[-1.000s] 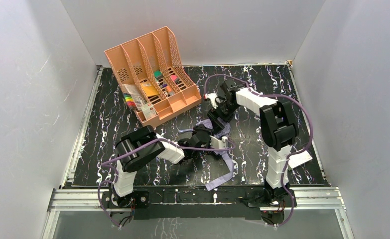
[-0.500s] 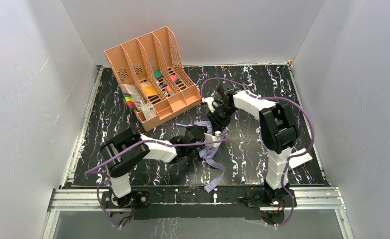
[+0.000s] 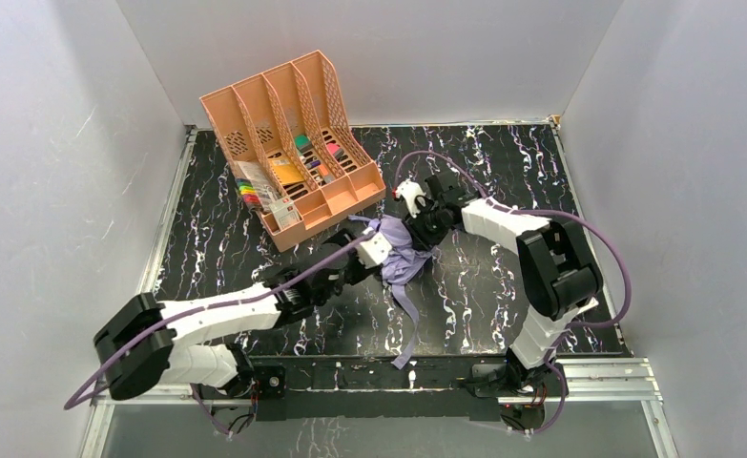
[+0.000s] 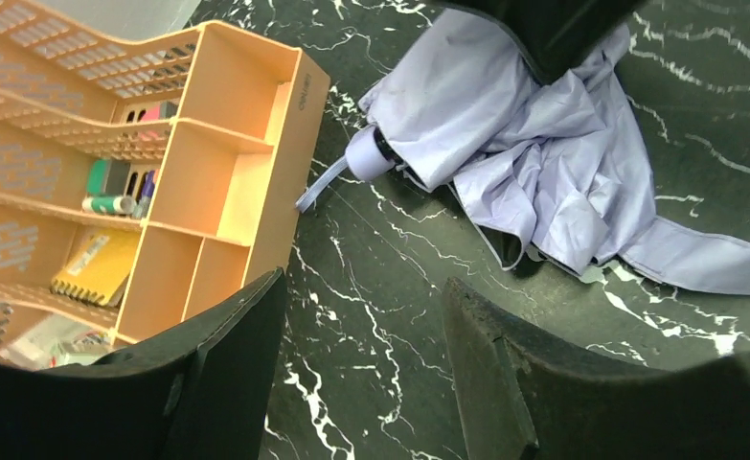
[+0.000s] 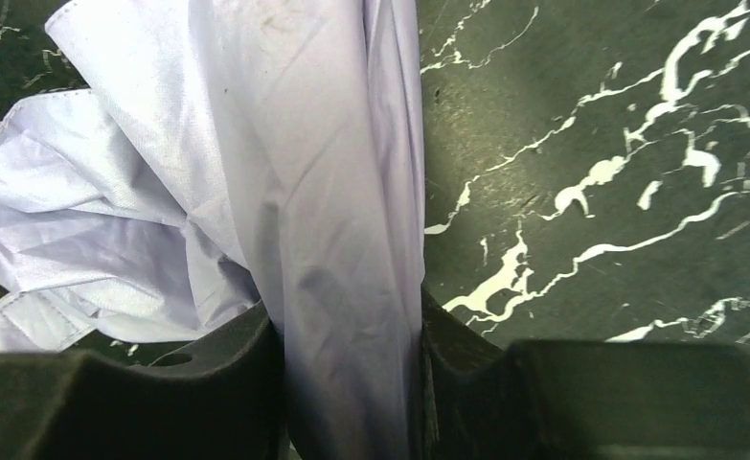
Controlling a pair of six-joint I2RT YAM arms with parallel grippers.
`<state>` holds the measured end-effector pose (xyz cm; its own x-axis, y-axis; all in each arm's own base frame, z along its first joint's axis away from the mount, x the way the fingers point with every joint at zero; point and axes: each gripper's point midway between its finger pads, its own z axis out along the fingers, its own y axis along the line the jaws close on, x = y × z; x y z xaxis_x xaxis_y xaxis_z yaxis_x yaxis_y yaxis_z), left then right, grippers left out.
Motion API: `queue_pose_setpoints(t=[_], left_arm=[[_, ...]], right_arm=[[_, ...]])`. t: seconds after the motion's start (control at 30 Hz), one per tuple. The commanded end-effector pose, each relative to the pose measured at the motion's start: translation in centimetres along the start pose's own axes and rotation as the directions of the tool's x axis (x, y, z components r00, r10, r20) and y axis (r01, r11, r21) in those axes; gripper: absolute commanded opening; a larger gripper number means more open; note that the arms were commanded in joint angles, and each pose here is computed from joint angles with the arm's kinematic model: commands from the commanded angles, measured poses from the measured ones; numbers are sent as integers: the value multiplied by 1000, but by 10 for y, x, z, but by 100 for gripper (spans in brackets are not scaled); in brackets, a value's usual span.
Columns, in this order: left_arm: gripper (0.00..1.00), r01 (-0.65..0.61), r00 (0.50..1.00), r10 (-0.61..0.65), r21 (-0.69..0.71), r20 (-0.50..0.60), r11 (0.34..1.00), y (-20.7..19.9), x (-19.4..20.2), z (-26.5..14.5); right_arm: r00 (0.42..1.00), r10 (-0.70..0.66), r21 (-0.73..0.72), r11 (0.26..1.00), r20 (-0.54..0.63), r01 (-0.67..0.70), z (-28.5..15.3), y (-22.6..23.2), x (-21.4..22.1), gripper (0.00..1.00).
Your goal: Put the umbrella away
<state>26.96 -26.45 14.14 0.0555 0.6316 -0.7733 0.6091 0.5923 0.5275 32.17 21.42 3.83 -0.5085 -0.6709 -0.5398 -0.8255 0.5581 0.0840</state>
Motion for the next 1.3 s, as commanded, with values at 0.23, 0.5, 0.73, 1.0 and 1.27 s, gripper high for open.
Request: queue_pose_setpoints(t=[0.23,0.5,0.73,1.0,1.27], left_arm=[[60,463,886,-463,-103,19,881,80,15,-16],[76,495,868,-495,-4,28,869,102,11,13],[84,437,892,-445,396,-77,808,32,0,49],[84,434,890,-420,606,-175,667,-12,4,60],[87,444,889,-375,694,-262,567,-41,23,63]], right_arm=[[932,-359,254,897,-54,361,12,-18,29,7],[691,-723,362,649,19,669,13,26,25,10],[491,-871,322,461,-16,827,26,59,46,6],[412,-911,346,380,-21,858,21,61,42,3],[409,-913,329,387,1,861,23,67,43,2]])
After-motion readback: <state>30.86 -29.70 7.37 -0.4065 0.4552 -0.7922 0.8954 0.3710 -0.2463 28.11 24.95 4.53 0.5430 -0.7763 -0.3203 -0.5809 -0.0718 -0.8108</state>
